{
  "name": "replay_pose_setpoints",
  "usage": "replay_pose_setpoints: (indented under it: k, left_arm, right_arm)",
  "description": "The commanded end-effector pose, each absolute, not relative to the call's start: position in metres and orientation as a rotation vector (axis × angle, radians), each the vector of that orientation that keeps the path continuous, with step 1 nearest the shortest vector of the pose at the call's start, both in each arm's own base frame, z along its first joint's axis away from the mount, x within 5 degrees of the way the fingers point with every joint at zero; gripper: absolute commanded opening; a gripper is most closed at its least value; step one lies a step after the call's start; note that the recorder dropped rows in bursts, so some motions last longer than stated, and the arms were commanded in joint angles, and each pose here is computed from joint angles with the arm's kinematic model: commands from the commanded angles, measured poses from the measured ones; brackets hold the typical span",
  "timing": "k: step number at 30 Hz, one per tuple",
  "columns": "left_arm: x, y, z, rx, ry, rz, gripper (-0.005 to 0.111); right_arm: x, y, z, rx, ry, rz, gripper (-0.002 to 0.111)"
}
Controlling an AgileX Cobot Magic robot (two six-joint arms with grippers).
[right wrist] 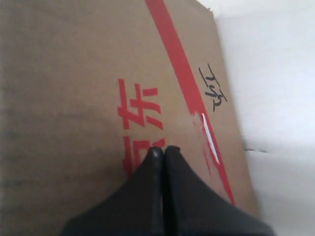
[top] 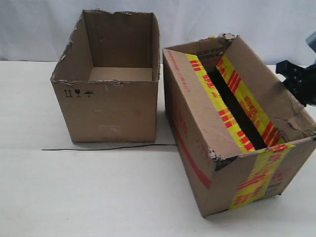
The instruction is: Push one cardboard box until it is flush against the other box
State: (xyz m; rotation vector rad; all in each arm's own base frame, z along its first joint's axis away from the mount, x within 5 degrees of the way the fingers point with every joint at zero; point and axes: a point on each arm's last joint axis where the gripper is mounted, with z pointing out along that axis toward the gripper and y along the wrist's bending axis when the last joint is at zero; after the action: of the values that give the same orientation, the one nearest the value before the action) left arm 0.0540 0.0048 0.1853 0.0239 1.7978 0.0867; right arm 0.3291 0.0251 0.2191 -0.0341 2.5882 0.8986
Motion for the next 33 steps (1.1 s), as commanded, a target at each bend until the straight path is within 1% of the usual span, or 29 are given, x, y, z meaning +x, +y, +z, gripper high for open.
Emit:
replay_pose_setpoints:
  k: [1, 6, 11, 16, 23, 26, 28, 29, 31, 33]
  left_arm:
    - [0.054, 0.004, 0.186, 0.025, 1.787, 0.070, 0.000]
    - [0.054, 0.004, 0.186, 0.025, 1.787, 0.070, 0.000]
    - [0.054, 0.004, 0.186, 0.025, 1.787, 0.070, 0.000]
    - [0.054, 0.004, 0.186, 0.025, 1.787, 0.070, 0.000]
    - [0.054, 0.004, 0.186, 0.025, 1.787, 0.070, 0.000]
    - [0.054, 0.004, 0.186, 0.025, 1.787, 0.070, 0.000]
    - [0.054, 0.004, 0.186, 0.025, 1.787, 0.070, 0.000]
    - [0.054, 0.004, 0.186, 0.025, 1.787, 0.070, 0.000]
    - [0.054, 0.004, 0.186, 0.025, 1.787, 0.070, 0.000]
    - [0.054, 0.004, 0.186, 0.025, 1.787, 0.070, 0.000]
  right_arm:
    - [0.332, 0.039, 0.216, -0.065, 2.569, 0.899, 0.000]
    - [0.332, 0.039, 0.215, -0.048, 2.570, 0.907, 0.000]
    - [0.326, 0.045, 0.218, -0.090, 2.589, 1.034, 0.000]
    - [0.325, 0.049, 0.221, -0.100, 2.559, 1.102, 0.000]
    - [0.327, 0.044, 0.226, -0.091, 2.530, 1.040, 0.000]
    - [0.325, 0.035, 0.246, -0.112, 2.464, 0.954, 0.000]
    - [0.314, 0.025, 0.273, -0.156, 2.395, 0.798, 0.000]
    - [0.302, 0.022, 0.295, -0.185, 2.343, 0.698, 0.000]
    - [0.282, 0.029, 0.324, -0.257, 2.259, 0.671, 0.000]
    - [0.251, 0.050, 0.345, -0.451, 2.180, 0.657, 0.000]
